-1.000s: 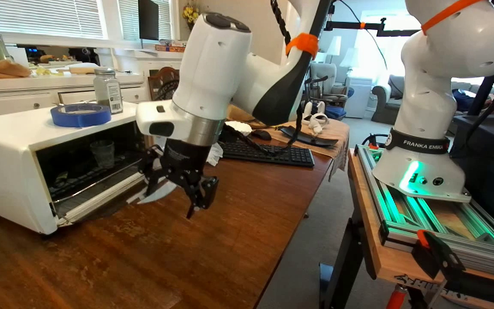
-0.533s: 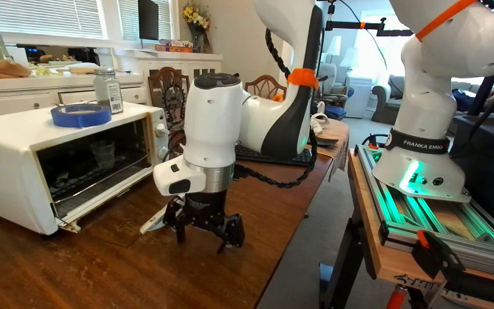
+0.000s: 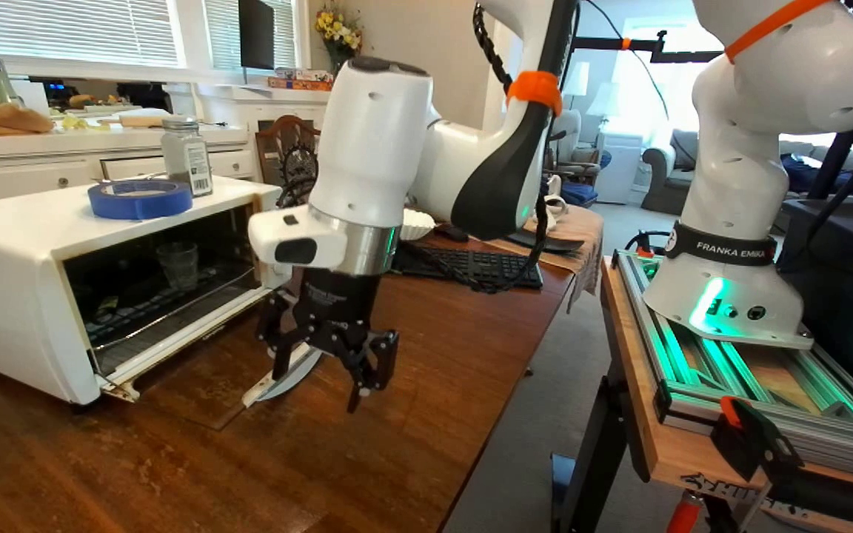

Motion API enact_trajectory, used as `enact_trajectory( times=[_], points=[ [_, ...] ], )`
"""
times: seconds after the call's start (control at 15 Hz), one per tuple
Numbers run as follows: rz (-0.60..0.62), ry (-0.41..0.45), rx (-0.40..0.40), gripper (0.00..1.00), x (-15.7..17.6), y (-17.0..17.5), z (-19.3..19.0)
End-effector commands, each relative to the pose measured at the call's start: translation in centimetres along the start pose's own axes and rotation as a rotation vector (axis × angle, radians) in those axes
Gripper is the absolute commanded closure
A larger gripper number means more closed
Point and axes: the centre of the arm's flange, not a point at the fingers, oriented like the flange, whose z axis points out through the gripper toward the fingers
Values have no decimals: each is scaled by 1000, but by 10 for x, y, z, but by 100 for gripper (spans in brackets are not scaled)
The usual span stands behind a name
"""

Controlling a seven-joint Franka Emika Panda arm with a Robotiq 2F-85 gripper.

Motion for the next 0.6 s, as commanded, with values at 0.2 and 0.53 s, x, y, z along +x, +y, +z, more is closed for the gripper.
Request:
enact_trajectory(
  times=[0.2, 0.53],
  points=[
    [-26, 19, -274, 0, -34, 1, -79],
    [-313, -41, -412, 0, -43, 20, -109]
  ],
)
